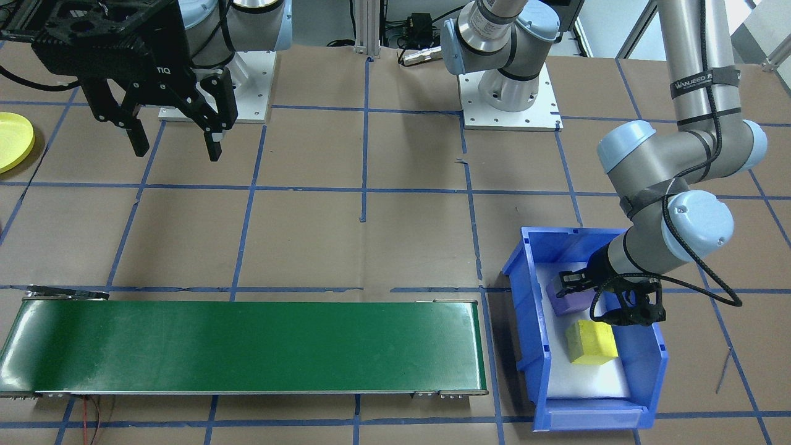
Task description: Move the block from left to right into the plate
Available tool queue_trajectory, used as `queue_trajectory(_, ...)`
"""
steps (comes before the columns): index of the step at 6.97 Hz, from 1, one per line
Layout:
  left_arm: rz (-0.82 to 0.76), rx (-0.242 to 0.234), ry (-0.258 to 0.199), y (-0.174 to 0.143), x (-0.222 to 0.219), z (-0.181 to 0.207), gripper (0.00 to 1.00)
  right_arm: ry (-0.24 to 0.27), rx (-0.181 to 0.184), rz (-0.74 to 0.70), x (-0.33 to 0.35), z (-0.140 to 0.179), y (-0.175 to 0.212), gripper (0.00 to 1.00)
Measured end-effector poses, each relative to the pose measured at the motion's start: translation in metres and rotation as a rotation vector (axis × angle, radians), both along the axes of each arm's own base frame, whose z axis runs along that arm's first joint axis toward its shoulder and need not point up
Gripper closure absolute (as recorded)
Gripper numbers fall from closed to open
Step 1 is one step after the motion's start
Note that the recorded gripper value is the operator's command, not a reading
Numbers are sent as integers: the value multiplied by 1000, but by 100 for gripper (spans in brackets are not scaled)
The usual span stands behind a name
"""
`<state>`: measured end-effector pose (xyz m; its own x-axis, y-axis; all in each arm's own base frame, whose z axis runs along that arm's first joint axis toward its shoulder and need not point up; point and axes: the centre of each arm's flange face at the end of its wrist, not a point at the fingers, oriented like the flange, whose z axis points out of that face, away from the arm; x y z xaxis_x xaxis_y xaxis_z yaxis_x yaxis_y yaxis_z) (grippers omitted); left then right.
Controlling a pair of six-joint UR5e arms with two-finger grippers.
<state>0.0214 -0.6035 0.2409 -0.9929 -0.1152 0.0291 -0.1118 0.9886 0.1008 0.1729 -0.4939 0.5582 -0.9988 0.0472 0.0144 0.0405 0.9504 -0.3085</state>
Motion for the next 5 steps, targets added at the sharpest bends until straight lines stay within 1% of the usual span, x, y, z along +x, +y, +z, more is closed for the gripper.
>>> queue_trajectory(1,2,-17,-4,0,0,12,97,-1,12,-4,-1,-2,0,33)
queue_trajectory(2,2,-28,-8,2,-2,34,97,-4,40,-6,-2,-5,1,12)
queue_trajectory(3,-4,-19,-5,6,-6,68,97,-11,60,-6,-3,-8,2,12)
queue_trajectory(4,-20,-15,-3,8,-17,102,97,-16,61,-7,-3,-9,2,23)
queue_trajectory(5,-54,-30,-7,8,-37,133,97,-19,65,-9,-4,-10,1,29)
